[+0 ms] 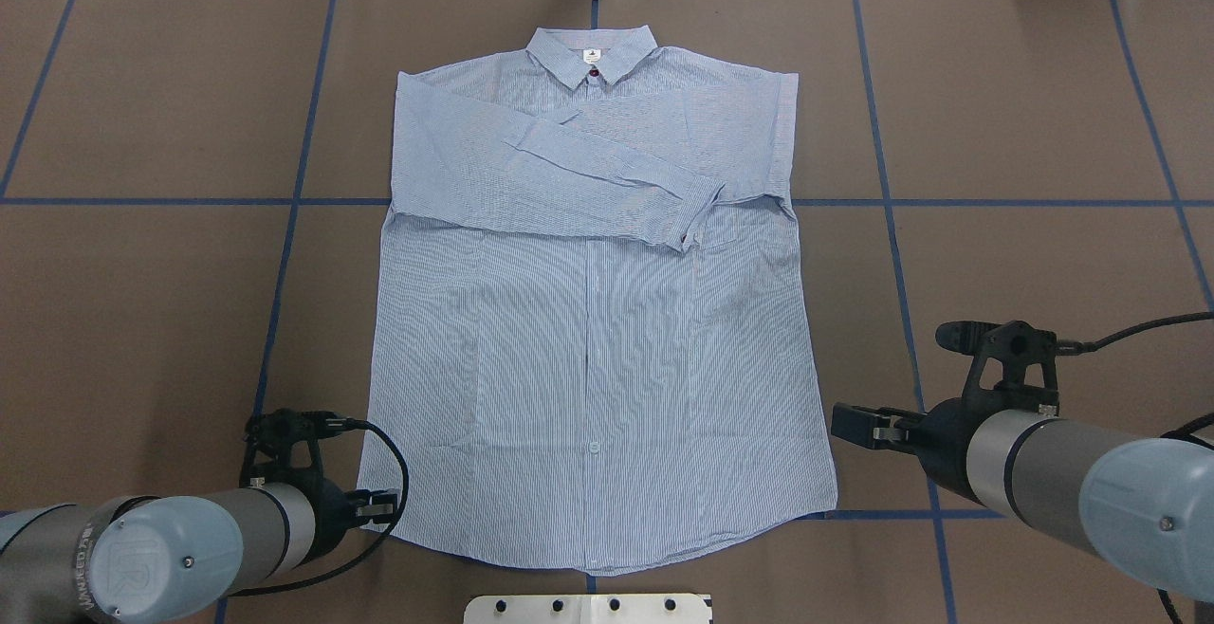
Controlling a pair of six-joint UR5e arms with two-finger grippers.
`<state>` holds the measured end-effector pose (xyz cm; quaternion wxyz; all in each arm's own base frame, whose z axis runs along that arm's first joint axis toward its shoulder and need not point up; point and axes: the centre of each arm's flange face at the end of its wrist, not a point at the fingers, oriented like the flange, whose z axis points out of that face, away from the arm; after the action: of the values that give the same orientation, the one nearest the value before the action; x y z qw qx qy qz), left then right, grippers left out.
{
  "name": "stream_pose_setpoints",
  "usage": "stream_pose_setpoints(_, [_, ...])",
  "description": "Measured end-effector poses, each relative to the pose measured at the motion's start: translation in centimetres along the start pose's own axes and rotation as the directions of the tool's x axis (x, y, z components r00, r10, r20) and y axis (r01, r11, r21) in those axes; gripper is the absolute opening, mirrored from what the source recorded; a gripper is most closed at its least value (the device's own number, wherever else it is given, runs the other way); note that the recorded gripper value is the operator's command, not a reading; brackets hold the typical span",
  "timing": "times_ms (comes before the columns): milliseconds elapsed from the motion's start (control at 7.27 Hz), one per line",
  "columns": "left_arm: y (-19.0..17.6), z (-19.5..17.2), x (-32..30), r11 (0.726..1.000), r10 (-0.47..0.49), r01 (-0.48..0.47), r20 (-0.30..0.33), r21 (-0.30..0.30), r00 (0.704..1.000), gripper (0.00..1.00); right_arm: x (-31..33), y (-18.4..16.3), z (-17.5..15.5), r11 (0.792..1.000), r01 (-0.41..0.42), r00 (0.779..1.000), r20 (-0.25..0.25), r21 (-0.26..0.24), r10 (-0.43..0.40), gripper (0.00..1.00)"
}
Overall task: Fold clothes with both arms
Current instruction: 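Grasp the hem corners with the left gripper while the right gripper grasps its corner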
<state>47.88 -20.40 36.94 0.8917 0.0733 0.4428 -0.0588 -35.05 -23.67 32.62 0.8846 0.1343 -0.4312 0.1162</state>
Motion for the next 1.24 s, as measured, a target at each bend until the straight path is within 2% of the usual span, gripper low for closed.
stream_pose_setpoints(963, [-0.03, 0.07, -0.26, 1.0, 0.004, -0.004, 0.026, -0.001, 1.0, 0.22, -0.09, 0.31, 0.04, 1.0, 0.004, 1.0, 0.001, -0.004, -0.004, 1.0])
stream_pose_setpoints(1239, [0.02, 0.07, -0.19, 1.0, 0.005, -0.005, 0.028, -0.003, 1.0, 0.12, -0.12, 0.36, 0.06, 1.0, 0.005, 1.0, 0.001, -0.002, -0.005, 1.0])
